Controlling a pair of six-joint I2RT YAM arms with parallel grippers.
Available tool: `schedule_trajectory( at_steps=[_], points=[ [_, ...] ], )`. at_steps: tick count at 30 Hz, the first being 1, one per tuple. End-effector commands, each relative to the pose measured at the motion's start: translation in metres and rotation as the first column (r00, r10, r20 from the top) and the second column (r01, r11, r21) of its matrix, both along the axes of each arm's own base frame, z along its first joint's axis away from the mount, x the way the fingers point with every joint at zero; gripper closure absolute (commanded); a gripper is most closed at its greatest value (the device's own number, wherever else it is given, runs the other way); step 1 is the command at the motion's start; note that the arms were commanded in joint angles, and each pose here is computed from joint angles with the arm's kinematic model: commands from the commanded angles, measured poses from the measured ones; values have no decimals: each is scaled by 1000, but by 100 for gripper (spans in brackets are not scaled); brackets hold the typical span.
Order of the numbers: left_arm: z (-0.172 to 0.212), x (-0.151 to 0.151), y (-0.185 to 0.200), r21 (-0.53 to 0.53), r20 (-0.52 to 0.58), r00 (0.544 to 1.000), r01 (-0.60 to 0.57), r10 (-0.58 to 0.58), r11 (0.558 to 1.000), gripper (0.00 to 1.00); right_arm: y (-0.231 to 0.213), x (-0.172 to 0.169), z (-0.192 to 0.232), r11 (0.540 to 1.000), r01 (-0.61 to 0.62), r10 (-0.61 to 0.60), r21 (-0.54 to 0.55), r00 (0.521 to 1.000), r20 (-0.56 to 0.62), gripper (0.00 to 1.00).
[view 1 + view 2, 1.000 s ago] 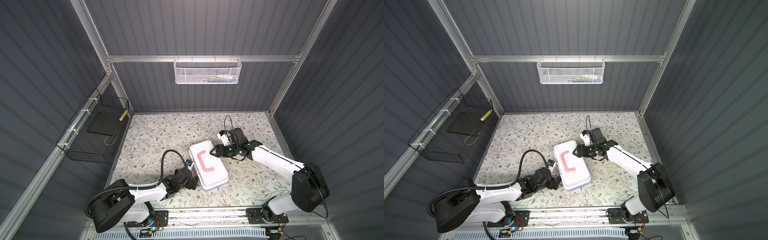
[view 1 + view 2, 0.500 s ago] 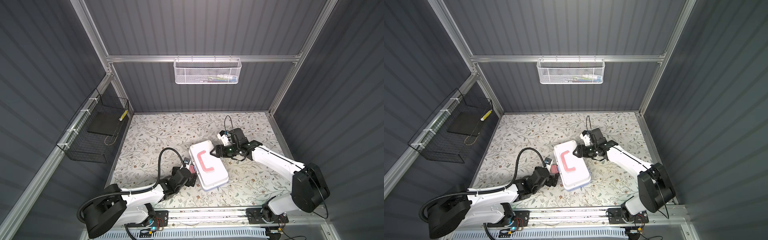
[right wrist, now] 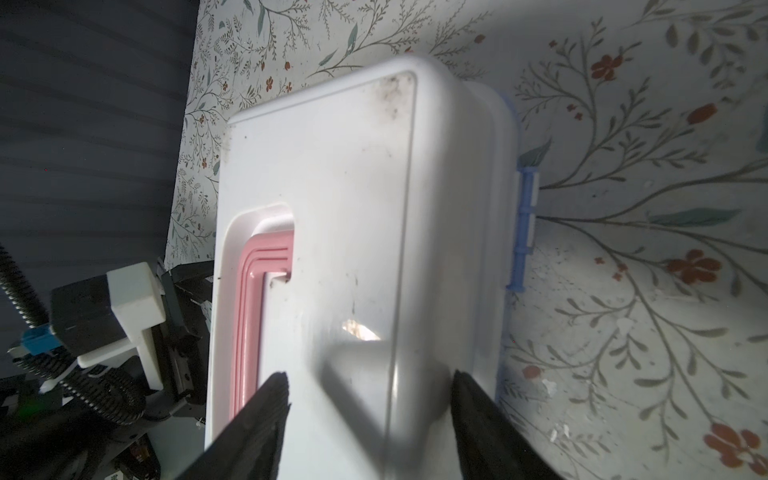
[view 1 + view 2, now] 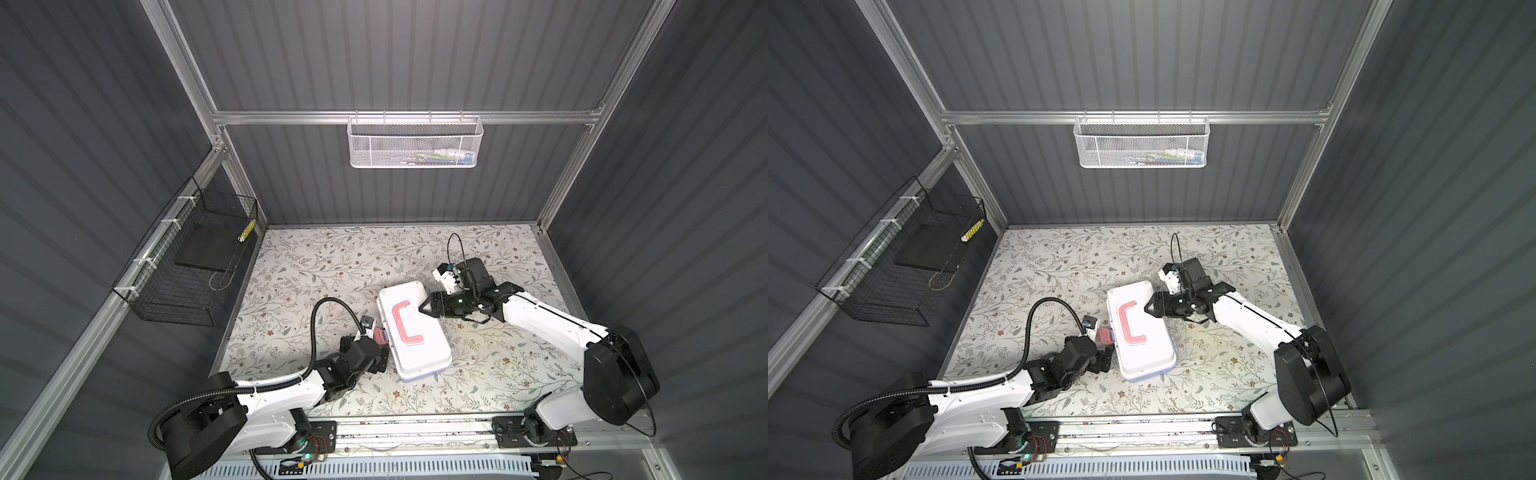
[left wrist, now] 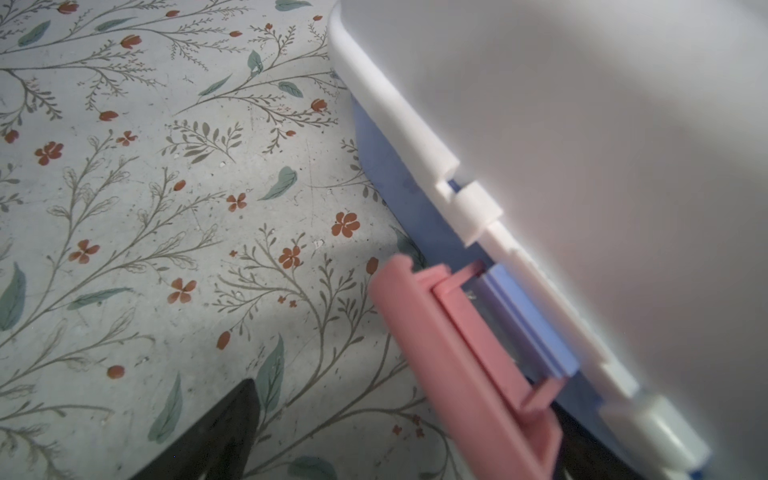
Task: Pack the tool kit
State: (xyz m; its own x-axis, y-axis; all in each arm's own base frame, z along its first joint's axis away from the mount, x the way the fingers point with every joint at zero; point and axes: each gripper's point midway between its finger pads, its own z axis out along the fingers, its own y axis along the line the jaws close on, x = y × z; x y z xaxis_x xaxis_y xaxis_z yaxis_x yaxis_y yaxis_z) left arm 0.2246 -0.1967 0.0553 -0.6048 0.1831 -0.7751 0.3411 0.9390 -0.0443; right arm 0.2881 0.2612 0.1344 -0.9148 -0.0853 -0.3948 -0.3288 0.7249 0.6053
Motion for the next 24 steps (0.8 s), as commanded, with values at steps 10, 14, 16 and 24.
schedule_trajectory(
  at_steps=[10, 14, 16, 24],
  points=[
    [14, 4, 0, -8, -7, 1000, -31, 31, 999, 40, 4, -6, 2, 999, -4, 5, 39, 1000, -7, 36],
    [19, 1, 0, -24, -16, 1000, -26, 26, 999, 46, 7, -5, 0, 999, -15, 15, 44, 1000, -12, 36],
    [21, -1, 2, -33, -15, 999, -29, 29, 999, 47, 8, -4, 0, 999, -20, 20, 47, 1000, -15, 36],
    [34, -6, 4, -79, -11, 1000, -20, 19, 997, 62, 13, 0, 1, 997, -21, 22, 68, 1000, -9, 36]
  ],
)
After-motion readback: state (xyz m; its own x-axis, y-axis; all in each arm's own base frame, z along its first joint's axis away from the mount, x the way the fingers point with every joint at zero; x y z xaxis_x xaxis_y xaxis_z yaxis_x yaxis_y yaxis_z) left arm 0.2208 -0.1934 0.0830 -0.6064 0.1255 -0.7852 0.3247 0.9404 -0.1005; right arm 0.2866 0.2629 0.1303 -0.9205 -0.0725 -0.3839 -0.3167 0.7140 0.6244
